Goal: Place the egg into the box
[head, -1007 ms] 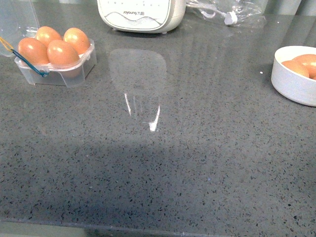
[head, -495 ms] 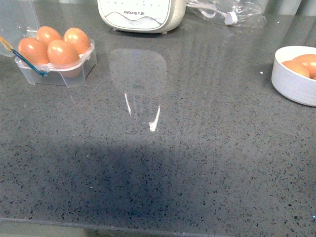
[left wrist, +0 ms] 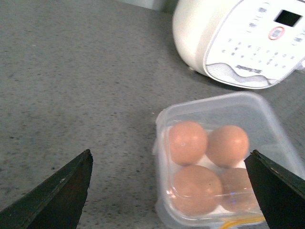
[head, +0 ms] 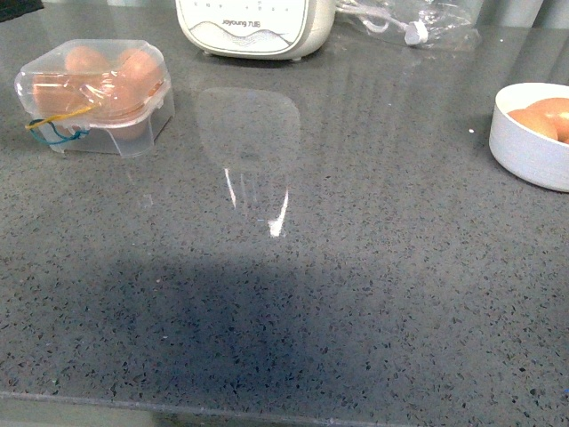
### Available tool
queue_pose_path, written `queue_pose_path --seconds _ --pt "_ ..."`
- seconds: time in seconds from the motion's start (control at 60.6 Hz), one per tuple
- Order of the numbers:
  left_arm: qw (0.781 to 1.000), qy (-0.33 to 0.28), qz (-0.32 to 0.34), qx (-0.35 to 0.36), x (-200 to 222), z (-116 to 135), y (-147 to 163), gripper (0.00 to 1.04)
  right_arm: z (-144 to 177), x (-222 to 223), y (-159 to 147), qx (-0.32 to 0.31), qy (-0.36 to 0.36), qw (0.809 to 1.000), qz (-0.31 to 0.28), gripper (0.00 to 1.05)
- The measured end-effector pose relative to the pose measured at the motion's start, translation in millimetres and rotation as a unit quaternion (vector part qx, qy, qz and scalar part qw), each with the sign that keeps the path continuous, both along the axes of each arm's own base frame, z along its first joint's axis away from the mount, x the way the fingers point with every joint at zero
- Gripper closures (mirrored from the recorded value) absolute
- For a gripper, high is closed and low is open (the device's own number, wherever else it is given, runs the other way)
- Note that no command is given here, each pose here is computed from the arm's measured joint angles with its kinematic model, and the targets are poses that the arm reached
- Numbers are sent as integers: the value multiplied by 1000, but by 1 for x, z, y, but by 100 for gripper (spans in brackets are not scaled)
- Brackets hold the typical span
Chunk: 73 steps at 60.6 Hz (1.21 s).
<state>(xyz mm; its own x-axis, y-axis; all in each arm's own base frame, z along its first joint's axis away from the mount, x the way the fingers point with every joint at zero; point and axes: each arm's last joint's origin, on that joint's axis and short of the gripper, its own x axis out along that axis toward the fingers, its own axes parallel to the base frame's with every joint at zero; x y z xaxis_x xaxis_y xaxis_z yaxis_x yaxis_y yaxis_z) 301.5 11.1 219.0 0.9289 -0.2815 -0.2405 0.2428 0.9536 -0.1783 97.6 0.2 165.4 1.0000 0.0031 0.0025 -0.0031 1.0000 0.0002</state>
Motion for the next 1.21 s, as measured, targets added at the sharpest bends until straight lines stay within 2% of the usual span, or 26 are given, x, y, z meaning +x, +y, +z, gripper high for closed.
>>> queue_pose_path --seconds 0.132,0.264,0.429,0.561,0.743,0.842,0.925,1.205 --pt "998 -2 -58 26 -11 1 -24 7 0 0 0 0 0 1000 0 7" --pt "996 1 -80 45 -15 -1 -35 7 0 0 0 0 0 1000 0 7" --pt "995 6 -71 69 -17 -3 -35 7 0 0 0 0 0 1000 0 7" --pt "995 -7 -54 80 -21 5 -31 7 0 0 0 0 0 1000 0 7" --pt "992 -70 -11 107 -37 37 -20 7 0 0 0 0 0 1000 0 7" --pt "984 -112 8 138 -62 64 -11 7 0 0 0 0 0 1000 0 7" --pt "978 -135 10 157 -83 75 -7 7 0 0 0 0 0 1000 0 7" --pt "970 -123 21 208 -141 72 6 7 0 0 0 0 0 1000 0 7"
